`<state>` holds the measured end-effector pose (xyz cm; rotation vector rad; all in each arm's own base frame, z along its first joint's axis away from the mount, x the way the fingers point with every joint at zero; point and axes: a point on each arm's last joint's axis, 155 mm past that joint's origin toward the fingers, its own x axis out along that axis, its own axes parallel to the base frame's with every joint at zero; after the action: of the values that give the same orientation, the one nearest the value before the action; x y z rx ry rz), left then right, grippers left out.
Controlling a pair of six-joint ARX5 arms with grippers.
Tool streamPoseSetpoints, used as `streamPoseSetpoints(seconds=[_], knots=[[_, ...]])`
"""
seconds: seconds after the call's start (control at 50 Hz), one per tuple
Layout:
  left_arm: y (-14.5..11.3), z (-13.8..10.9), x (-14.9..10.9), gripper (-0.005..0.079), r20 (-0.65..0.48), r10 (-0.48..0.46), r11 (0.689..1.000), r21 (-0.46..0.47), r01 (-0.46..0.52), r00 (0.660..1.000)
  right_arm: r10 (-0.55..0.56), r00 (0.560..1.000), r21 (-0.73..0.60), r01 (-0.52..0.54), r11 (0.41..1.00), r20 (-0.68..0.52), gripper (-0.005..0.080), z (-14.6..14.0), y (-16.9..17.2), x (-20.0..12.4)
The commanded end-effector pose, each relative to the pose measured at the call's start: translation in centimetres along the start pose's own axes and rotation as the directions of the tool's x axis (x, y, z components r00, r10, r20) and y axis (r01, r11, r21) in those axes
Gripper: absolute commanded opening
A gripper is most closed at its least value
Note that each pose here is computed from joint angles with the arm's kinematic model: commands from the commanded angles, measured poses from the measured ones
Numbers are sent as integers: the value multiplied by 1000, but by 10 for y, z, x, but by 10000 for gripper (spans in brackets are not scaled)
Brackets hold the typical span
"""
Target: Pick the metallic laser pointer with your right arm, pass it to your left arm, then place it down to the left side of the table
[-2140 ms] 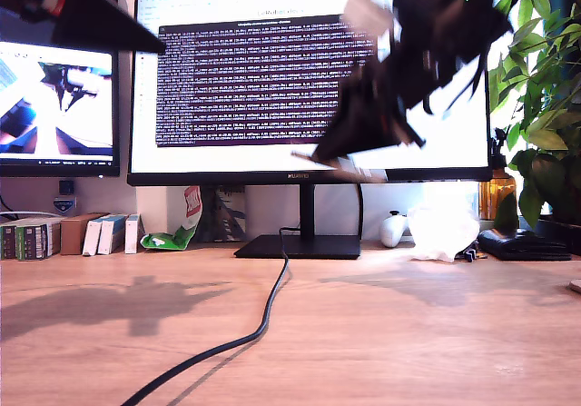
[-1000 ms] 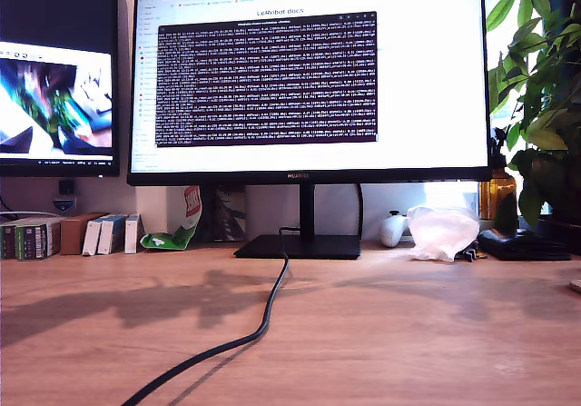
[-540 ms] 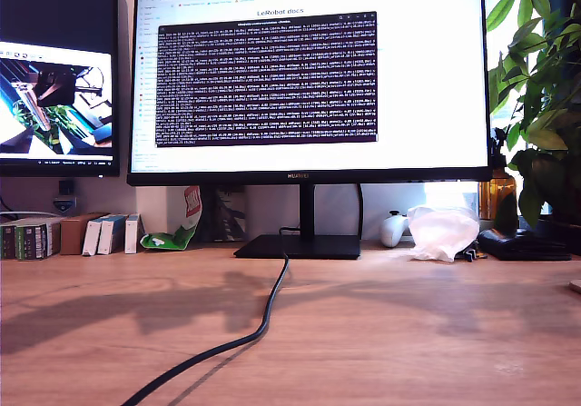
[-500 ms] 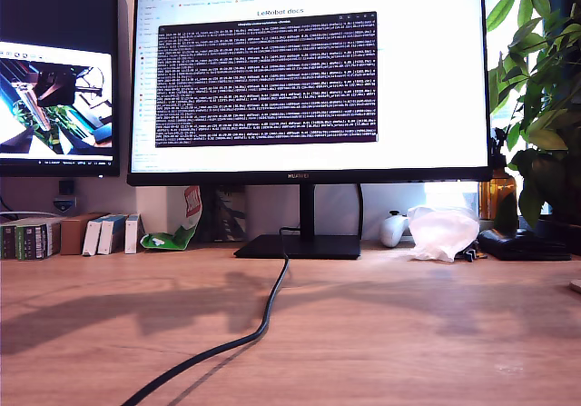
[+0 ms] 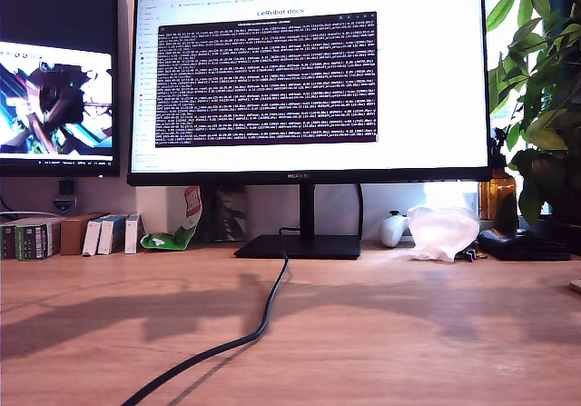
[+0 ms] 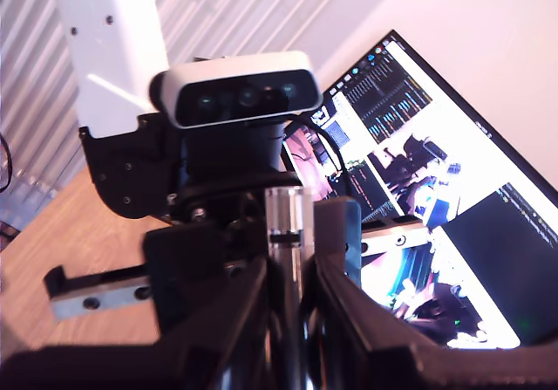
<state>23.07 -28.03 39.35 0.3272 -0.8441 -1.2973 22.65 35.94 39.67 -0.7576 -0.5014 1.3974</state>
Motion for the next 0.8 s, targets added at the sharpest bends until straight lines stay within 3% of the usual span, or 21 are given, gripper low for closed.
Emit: streamPoseSetpoints(seconds=[0.0, 0.12, 0.38, 0.58, 0.78], knots=[[-1, 3, 4, -23, 15, -7, 1000, 21, 7, 1000, 6, 1000, 20, -6, 1000, -2, -10, -3, 3, 4], [-1, 2, 4, -22, 12, -8, 1000, 16, 7, 1000, 8, 1000, 19, -8, 1000, 1, 27, -2, 3, 4], [2, 1, 3, -22, 8, 4, 1000, 16, -4, 1000, 9, 1000, 15, -9, 1000, 7, 257, 1, 4, 6], [5, 0, 2, -22, 3, 17, 1000, 26, -17, 1000, -12, 1000, 7, 12, 1000, -6, 286, -1, -1, 5], [24, -12, -12, -22, -48, 72, 997, 41, -70, 996, -33, 998, 18, 34, 999, -47, 286, -13, -7, 1]])
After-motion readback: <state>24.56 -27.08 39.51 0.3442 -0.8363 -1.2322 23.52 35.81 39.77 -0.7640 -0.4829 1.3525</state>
